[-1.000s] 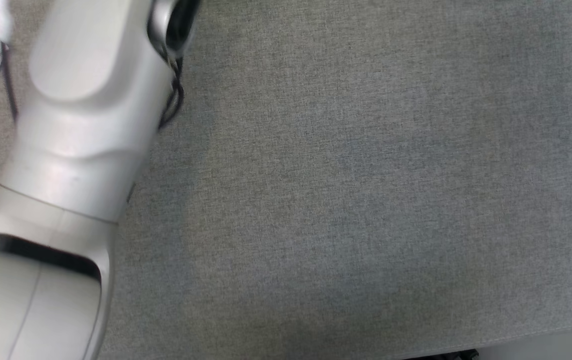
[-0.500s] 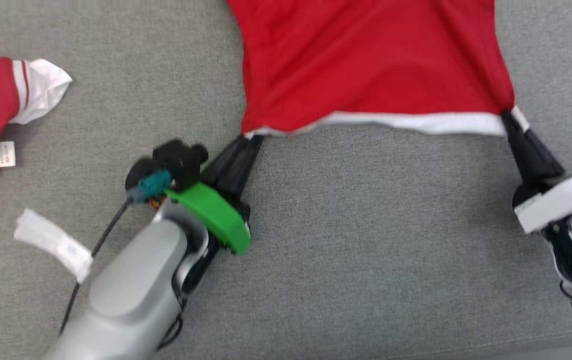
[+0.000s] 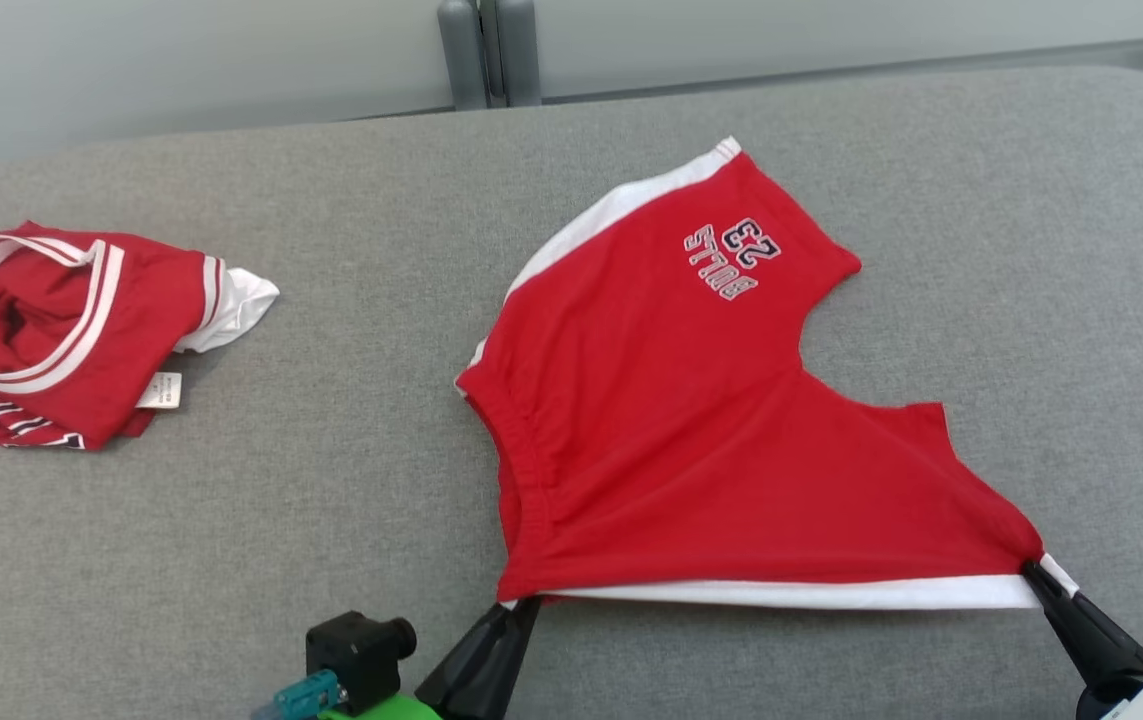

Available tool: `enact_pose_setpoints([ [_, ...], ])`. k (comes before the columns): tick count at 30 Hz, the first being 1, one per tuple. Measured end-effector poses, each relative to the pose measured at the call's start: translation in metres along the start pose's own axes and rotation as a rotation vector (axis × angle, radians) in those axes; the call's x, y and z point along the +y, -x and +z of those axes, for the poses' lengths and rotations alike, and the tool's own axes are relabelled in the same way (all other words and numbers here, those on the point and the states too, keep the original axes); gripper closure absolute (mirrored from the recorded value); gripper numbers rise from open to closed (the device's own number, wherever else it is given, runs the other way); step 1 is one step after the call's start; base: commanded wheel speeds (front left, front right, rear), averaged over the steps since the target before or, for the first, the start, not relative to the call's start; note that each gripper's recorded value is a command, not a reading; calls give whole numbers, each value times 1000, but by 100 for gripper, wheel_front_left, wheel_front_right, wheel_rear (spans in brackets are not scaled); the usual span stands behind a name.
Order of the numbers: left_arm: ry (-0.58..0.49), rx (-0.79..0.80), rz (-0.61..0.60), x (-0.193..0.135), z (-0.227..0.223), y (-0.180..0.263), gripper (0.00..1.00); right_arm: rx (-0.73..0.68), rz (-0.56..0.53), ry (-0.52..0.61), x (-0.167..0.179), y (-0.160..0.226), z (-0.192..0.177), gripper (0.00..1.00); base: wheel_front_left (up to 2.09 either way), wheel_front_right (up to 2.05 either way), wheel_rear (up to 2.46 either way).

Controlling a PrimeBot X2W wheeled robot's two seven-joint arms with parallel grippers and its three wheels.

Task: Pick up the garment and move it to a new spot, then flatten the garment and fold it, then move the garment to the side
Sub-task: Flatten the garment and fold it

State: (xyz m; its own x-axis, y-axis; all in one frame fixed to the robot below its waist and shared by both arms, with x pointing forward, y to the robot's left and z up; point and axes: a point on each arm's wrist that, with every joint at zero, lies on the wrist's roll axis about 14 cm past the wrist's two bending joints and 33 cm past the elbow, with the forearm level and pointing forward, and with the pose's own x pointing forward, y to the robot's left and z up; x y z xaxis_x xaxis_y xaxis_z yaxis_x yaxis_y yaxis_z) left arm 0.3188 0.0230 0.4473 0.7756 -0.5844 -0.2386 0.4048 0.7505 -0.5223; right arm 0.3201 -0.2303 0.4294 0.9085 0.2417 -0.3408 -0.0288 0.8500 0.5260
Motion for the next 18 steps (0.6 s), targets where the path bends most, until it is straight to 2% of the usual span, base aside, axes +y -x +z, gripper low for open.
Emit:
enact_pose_setpoints([
  [4, 30, -19, 7, -14, 4, 17, 100, -31, 21, -12, 9, 8, 7, 100, 0, 0, 0],
  [9, 45, -30, -6, -20, 10, 15, 100, -57, 31, 12, 11, -5, 28, 100, 0, 0, 0],
  [15, 54, -48, -21, -19, 22, -13, 100, -73, 56, 91, 16, -50, 73, 100, 0, 0, 0],
  [18, 43, -75, -13, -12, 39, -33, 100, -33, 73, 153, 20, -80, 90, 100, 0, 0, 0],
])
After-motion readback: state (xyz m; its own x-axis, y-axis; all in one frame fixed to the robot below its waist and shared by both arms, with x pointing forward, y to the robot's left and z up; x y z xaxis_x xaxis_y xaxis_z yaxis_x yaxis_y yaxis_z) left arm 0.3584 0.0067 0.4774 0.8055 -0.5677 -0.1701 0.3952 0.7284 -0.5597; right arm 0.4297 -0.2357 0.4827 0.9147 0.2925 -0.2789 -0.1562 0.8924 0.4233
